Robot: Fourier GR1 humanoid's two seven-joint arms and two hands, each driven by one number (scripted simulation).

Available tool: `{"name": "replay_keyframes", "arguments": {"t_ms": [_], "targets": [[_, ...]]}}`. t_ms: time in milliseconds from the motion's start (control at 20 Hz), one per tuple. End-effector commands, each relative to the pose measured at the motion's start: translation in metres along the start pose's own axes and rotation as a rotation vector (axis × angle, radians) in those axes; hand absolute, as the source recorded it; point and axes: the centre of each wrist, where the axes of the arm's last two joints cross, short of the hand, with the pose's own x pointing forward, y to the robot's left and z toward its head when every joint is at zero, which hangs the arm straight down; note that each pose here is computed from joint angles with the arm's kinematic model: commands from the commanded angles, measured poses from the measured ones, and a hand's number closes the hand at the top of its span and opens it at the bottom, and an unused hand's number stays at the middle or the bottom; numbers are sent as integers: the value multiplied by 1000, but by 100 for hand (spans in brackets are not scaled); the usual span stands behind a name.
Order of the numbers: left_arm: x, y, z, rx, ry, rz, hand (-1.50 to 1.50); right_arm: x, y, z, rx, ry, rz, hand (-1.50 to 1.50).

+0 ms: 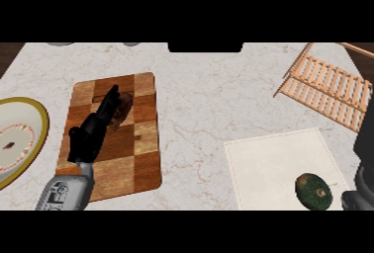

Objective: Pick the tomato from the placemat and place it in the tiered shelf

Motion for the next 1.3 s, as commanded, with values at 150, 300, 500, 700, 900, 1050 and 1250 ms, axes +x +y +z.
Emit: {"name": "replay_keyframes", "arguments": {"t_ms": [150, 300, 500, 700, 900, 1050, 1250], "targets": [[-9, -14, -4, -7, -13, -9, 0, -17, 42, 5, -43, -71, 106, 150], [5, -21, 0, -15, -8, 25, 0, -34, 64, -4, -63, -93, 62, 150], [6, 1, -2, -2, -10, 8, 0, -42, 63, -36, -84, -1, 4, 150], [-4, -8, -9, -9, 2, 2, 0, -48, 64, -44, -100, 3, -254, 150], [-9, -14, 0, 0, 10, -2, 0, -78, 70, -49, -100, 2, -261, 150], [1, -13, 3, -1, 9, 18, 0, -78, 84, -48, -89, 10, -261, 150], [-3, -6, 7, 2, -6, 3, 0, -94, 83, -76, -83, 2, -261, 150]]}}
